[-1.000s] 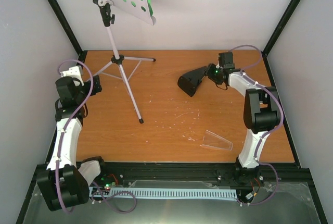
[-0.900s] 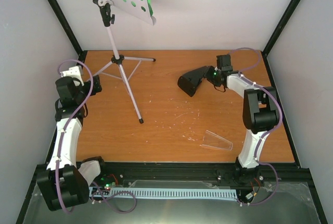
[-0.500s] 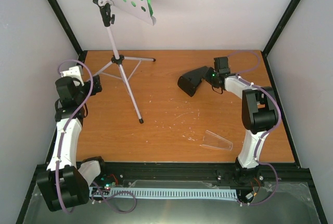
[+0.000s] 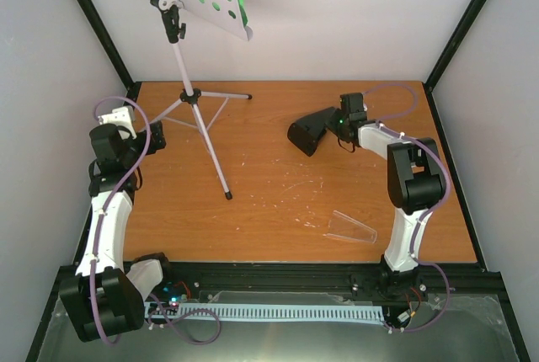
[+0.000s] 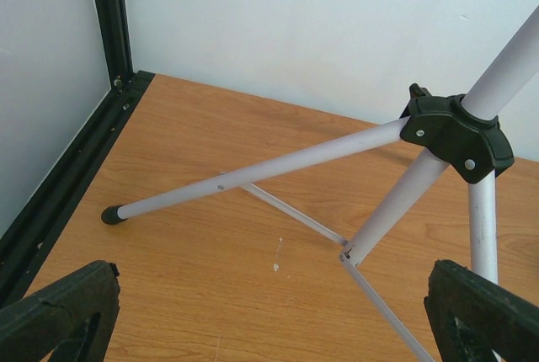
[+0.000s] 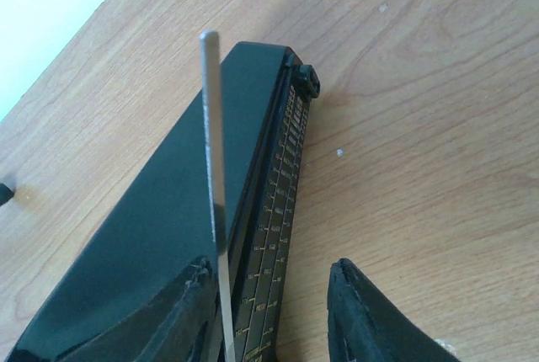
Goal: Pack up the instrument practice props
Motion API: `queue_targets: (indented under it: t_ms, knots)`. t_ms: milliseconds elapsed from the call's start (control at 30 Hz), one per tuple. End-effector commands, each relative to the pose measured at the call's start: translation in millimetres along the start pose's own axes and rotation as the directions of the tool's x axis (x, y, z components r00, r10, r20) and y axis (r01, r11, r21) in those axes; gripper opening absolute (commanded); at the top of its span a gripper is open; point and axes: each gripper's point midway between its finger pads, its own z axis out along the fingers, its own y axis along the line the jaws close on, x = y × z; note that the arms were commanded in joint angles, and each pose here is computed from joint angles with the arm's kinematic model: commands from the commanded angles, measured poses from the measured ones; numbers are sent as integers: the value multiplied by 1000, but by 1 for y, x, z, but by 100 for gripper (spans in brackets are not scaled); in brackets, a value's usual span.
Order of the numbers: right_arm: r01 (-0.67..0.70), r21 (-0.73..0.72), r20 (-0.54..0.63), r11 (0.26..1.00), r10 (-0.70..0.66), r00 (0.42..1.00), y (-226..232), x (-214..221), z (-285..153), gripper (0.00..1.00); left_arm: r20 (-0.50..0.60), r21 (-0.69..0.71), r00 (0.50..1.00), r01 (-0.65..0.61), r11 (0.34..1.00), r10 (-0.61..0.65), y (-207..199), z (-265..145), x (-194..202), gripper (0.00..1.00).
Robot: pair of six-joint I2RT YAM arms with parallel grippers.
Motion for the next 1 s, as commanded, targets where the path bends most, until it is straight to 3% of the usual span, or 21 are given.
queue_targets:
  t_ms: [0,400,700,967]
  knots:
    - [-16,18,62,1000,15,998,5,-8,2,35,56,21,998,-1,1000,0,-7,-8,-19,99]
    - [-28,24,76,999,27,997,7,-13,-1,3,53,22,999,-1,1000,0,-7,-6,-19,100]
    - [39,-10,68,999,-38,997,14,-12,-26,3,57,22,998,-2,1000,1,-7,-8,-20,99]
    - [147,-74,-45,986,-151,988,29,57,-53,3,52,28,999,3,1000,-5,-8,-6,-19,99]
